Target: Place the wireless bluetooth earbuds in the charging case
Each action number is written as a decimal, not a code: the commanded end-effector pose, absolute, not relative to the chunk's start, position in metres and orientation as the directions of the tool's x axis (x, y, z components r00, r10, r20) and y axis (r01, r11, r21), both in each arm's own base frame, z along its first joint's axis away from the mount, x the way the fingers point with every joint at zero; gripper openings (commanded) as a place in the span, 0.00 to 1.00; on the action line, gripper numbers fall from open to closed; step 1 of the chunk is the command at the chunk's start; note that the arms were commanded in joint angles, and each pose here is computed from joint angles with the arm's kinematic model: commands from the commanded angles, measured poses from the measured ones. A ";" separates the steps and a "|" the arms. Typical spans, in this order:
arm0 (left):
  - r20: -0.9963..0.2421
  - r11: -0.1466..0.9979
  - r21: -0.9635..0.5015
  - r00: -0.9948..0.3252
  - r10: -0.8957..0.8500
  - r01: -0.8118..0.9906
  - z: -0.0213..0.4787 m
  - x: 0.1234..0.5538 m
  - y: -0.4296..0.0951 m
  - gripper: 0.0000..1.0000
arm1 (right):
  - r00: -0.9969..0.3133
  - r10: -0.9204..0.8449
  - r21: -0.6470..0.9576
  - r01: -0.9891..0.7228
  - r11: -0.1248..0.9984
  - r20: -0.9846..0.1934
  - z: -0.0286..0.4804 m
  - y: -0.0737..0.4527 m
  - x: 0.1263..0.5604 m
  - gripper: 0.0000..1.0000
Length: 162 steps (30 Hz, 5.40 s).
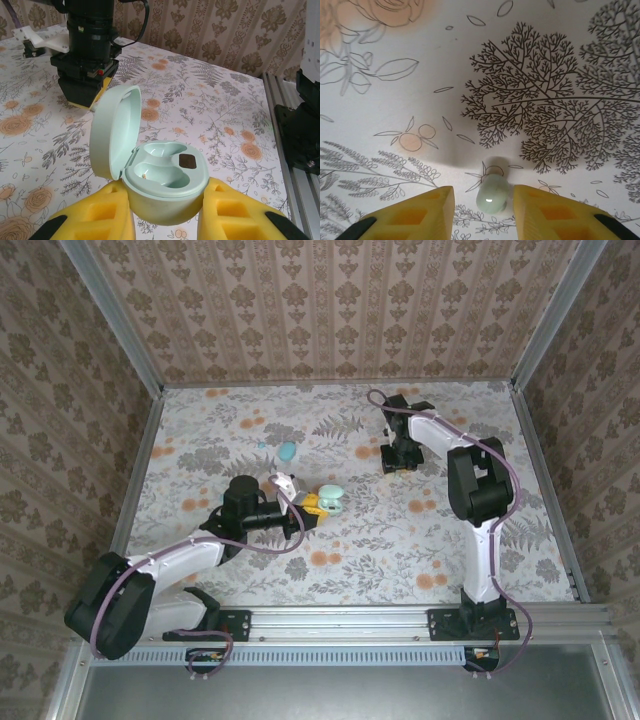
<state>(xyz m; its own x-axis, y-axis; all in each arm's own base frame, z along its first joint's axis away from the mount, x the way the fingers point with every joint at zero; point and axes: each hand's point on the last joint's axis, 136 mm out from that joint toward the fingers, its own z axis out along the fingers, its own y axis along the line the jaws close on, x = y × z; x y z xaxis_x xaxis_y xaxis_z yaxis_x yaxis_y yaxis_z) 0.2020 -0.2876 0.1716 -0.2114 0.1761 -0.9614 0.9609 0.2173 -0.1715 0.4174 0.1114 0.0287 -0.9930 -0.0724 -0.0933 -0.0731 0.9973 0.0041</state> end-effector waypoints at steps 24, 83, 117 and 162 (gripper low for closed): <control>-0.986 0.203 -0.099 -0.124 0.114 0.974 0.190 0.196 -0.286 0.00 | -0.959 0.166 0.476 0.038 0.879 -0.229 0.135 0.164 0.351 0.12; -0.997 0.213 -0.069 -0.075 0.019 0.975 0.212 0.191 -0.298 0.00 | -0.864 0.224 0.644 -0.141 0.752 -0.451 0.221 0.290 0.246 0.30; -0.998 0.206 -0.050 -0.057 0.030 0.977 0.209 0.182 -0.296 0.00 | -0.866 0.135 0.511 -0.152 0.846 -0.482 0.220 0.288 0.258 0.34; -0.997 0.261 -0.044 -0.059 0.049 0.964 0.204 0.190 -0.295 0.00 | -0.830 0.218 0.517 -0.096 0.851 -0.513 0.219 0.300 0.251 0.16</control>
